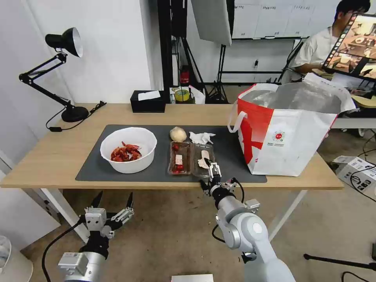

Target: Pick up the trash from the table and place it into the takeout bag.

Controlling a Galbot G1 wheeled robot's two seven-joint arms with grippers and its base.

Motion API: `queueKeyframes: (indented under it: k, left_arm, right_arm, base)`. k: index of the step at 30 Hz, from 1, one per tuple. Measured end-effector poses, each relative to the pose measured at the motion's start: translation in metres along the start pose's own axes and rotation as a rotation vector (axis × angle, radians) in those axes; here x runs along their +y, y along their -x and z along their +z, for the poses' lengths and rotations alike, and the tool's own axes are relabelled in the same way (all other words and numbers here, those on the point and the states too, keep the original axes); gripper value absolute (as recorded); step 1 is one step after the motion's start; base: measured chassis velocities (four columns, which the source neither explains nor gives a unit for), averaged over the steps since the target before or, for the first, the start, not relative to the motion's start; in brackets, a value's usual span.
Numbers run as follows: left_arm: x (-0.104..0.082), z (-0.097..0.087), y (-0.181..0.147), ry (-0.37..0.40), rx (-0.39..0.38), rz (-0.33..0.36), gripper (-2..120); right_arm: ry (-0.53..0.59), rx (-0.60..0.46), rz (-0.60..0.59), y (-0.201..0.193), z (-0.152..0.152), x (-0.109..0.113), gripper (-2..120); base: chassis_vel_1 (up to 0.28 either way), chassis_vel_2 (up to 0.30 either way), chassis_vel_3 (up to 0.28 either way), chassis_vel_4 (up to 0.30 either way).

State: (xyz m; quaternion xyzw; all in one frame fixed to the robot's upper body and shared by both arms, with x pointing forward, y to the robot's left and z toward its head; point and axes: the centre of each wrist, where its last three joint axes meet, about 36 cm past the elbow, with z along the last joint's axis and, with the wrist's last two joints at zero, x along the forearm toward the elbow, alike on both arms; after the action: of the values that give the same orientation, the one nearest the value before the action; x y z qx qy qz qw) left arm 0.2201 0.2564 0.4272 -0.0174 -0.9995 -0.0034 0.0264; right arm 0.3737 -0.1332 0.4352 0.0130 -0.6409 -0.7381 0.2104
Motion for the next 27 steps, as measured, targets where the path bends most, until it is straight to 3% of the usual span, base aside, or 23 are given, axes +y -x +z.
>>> queueKeyframes:
  k: [27]
  left_arm:
    - [-0.0024, -0.0035, -0.0035, 0.007, -0.015, -0.002, 100]
  right_arm:
    - [0.001, -0.016, -0.006, 0.0044, -0.0001, 0.0034, 100]
  base:
    - [0.0, 0.0, 0.0, 0.0]
